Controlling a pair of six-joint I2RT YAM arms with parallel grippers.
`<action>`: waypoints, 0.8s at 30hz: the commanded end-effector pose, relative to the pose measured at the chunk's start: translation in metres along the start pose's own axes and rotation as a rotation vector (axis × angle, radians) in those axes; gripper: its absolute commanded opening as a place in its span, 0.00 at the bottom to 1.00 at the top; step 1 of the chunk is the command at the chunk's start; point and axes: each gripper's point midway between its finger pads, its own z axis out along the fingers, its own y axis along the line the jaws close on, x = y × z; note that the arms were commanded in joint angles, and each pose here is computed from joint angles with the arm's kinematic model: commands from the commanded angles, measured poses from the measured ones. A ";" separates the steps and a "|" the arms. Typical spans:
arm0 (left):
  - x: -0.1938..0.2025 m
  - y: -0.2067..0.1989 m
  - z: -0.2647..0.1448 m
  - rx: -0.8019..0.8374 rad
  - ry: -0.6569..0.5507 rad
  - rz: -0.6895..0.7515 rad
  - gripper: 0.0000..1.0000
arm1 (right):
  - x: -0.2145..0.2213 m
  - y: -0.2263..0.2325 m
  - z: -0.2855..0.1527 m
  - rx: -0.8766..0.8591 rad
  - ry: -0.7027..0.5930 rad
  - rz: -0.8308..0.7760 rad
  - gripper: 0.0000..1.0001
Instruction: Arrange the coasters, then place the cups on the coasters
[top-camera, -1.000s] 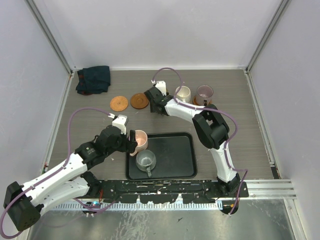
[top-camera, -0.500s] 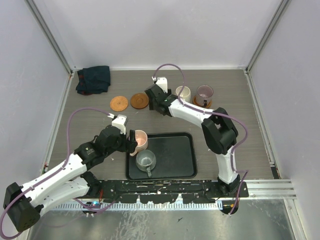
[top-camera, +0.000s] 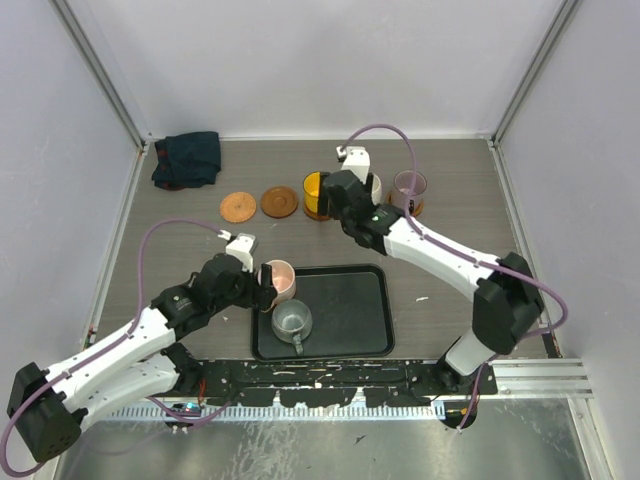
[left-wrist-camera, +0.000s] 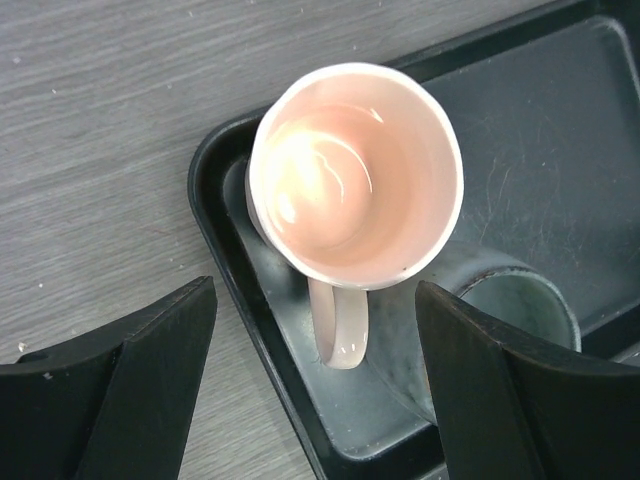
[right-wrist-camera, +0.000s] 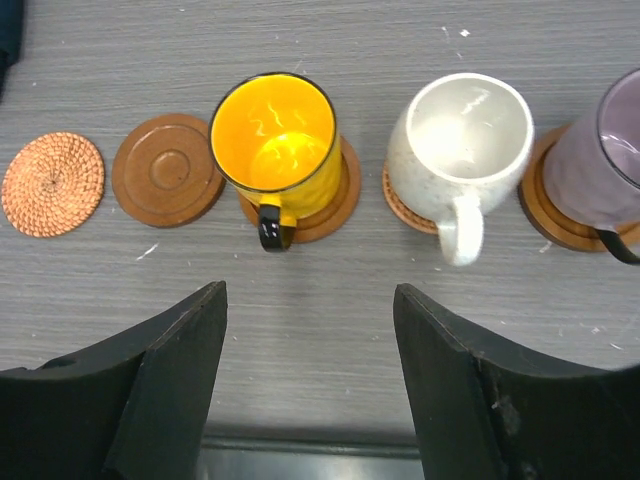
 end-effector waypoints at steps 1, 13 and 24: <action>0.003 -0.007 0.005 0.038 0.009 -0.025 0.82 | -0.035 -0.005 -0.030 -0.055 -0.132 0.074 0.72; 0.019 -0.002 0.022 0.011 0.057 -0.029 0.77 | -0.019 -0.011 -0.044 -0.099 -0.111 0.081 0.72; 0.030 -0.008 0.035 0.032 0.110 -0.027 0.64 | -0.004 -0.009 -0.043 -0.123 -0.080 0.076 0.72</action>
